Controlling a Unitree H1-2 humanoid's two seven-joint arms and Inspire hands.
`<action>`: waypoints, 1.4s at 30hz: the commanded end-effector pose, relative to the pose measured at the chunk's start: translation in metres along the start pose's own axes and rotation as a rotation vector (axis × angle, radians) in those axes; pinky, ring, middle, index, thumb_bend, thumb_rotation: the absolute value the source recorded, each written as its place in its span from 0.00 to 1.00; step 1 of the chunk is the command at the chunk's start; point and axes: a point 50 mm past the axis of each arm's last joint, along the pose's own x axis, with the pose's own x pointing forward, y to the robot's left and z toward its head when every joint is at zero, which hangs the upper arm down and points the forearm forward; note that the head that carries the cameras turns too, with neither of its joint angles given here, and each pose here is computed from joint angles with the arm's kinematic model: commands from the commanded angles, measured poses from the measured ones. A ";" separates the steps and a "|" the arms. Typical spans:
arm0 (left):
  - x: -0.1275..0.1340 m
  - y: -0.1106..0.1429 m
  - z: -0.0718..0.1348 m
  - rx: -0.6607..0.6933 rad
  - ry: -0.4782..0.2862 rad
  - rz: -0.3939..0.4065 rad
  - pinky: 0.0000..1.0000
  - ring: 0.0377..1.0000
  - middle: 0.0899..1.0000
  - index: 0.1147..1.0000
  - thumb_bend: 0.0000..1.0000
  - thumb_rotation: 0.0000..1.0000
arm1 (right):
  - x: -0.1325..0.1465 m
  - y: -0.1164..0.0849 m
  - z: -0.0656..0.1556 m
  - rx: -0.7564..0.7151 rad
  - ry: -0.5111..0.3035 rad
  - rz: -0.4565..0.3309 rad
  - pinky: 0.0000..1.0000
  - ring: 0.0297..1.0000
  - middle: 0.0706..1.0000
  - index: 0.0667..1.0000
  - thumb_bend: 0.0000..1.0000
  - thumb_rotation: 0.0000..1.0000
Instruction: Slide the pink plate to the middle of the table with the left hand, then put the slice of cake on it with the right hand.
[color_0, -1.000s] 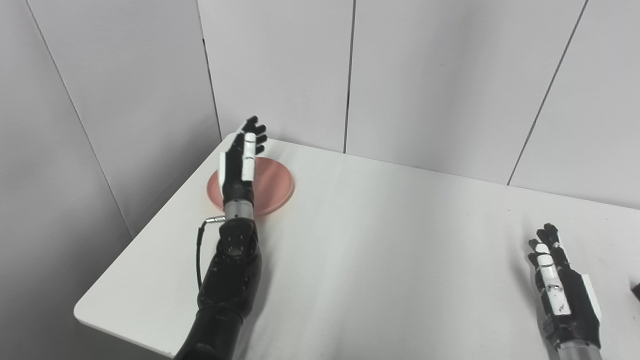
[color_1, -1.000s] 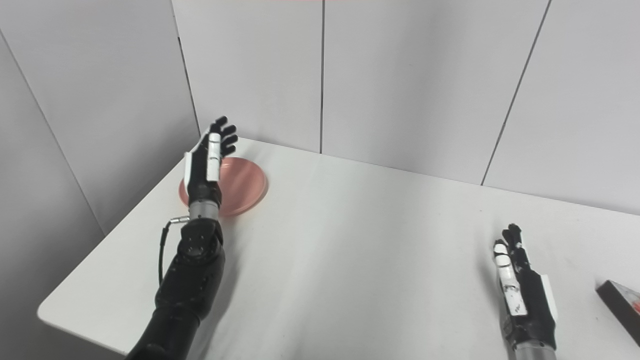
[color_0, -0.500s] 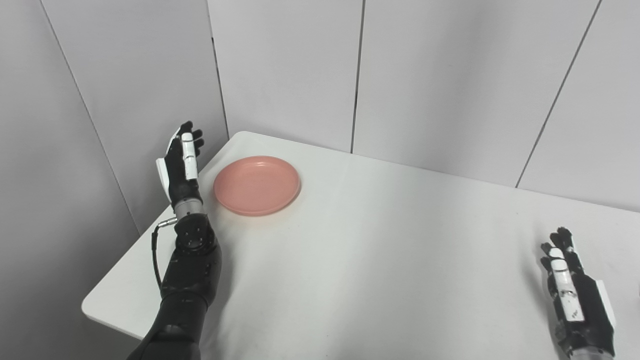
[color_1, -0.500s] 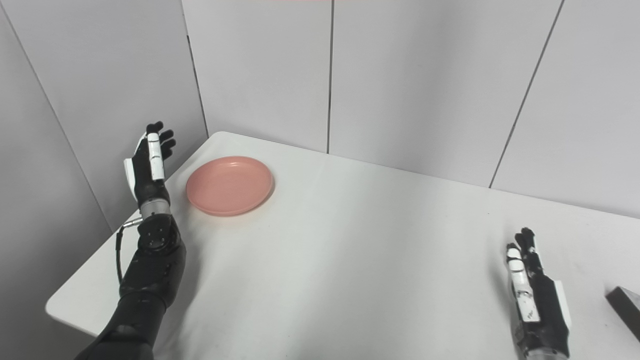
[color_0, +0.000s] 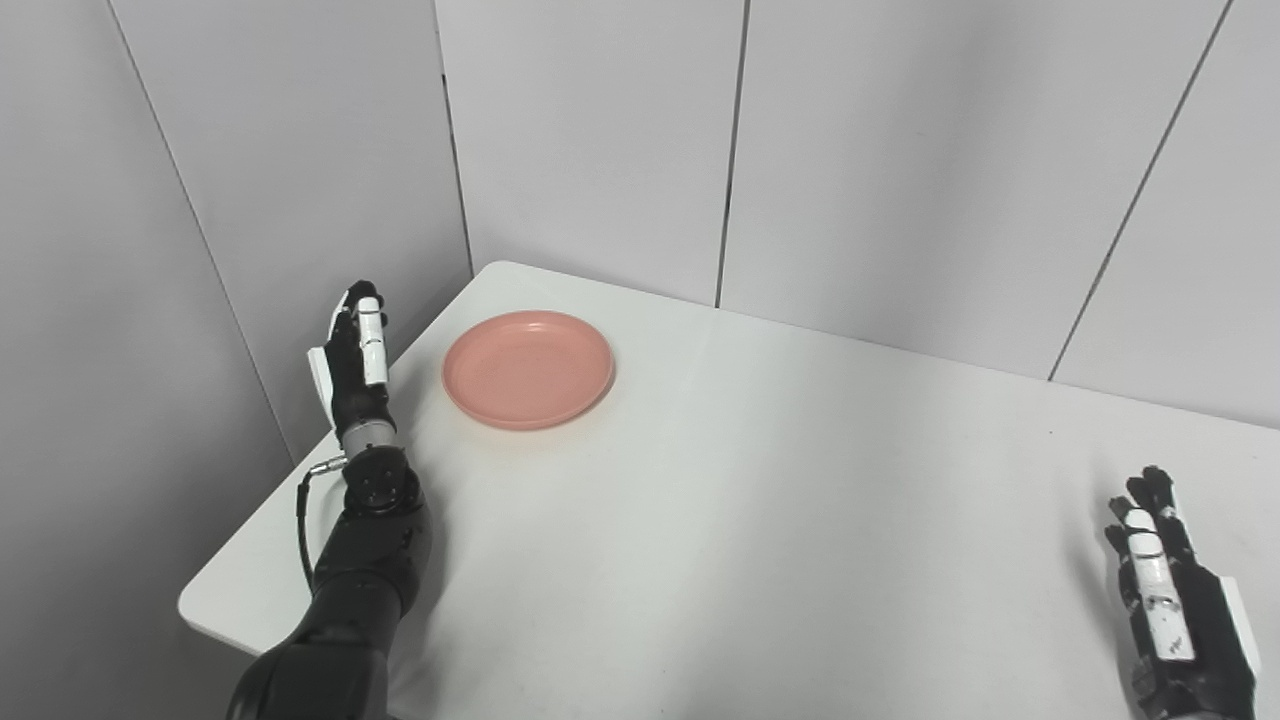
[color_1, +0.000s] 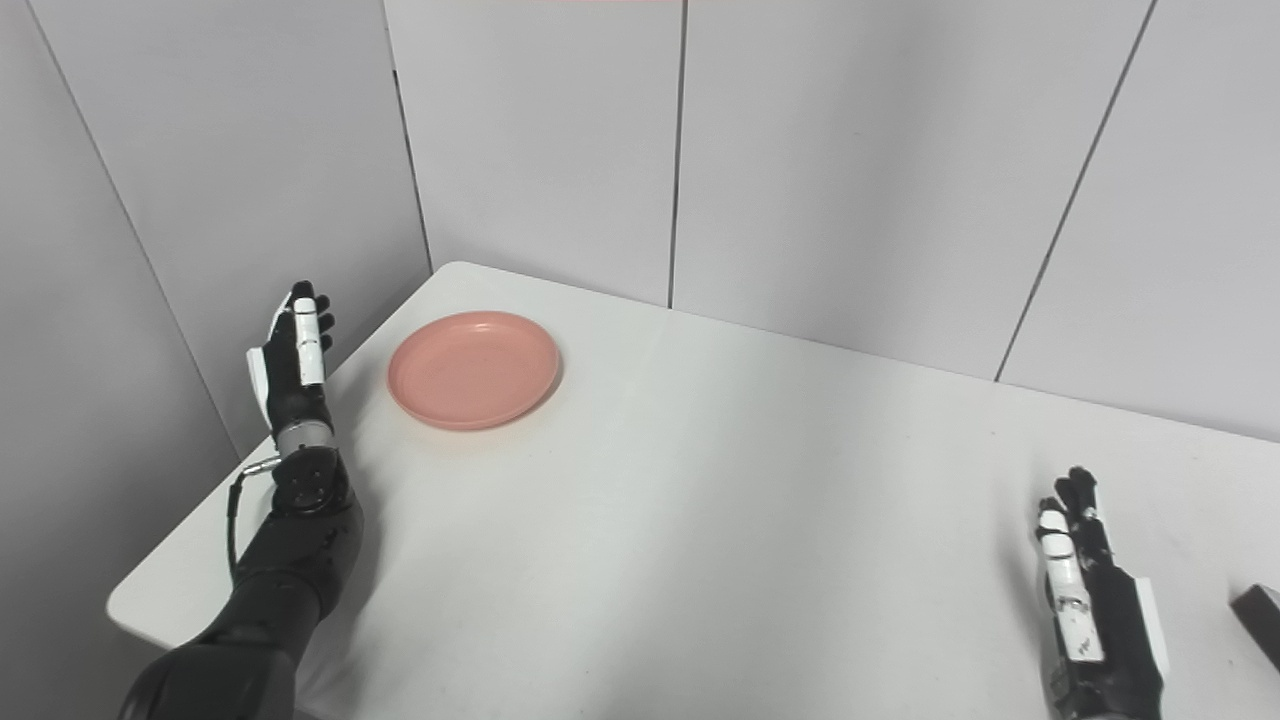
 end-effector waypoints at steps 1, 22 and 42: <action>0.021 -0.014 0.029 -0.024 -0.073 -0.045 0.88 0.86 0.84 0.85 0.76 1.00 | 0.000 -0.001 0.005 -0.005 -0.023 0.002 1.00 0.98 0.99 0.99 0.36 0.82; 0.003 -0.057 0.022 -0.100 0.057 -0.275 1.00 0.94 0.90 0.90 0.76 1.00 | -0.003 0.000 0.010 0.016 -0.025 0.005 1.00 0.98 0.99 1.00 0.38 0.83; -0.017 -0.093 0.018 -0.233 0.127 -0.466 0.88 0.86 0.84 0.83 0.78 1.00 | -0.003 0.005 0.011 0.026 -0.023 -0.004 1.00 0.97 0.98 0.99 0.42 0.78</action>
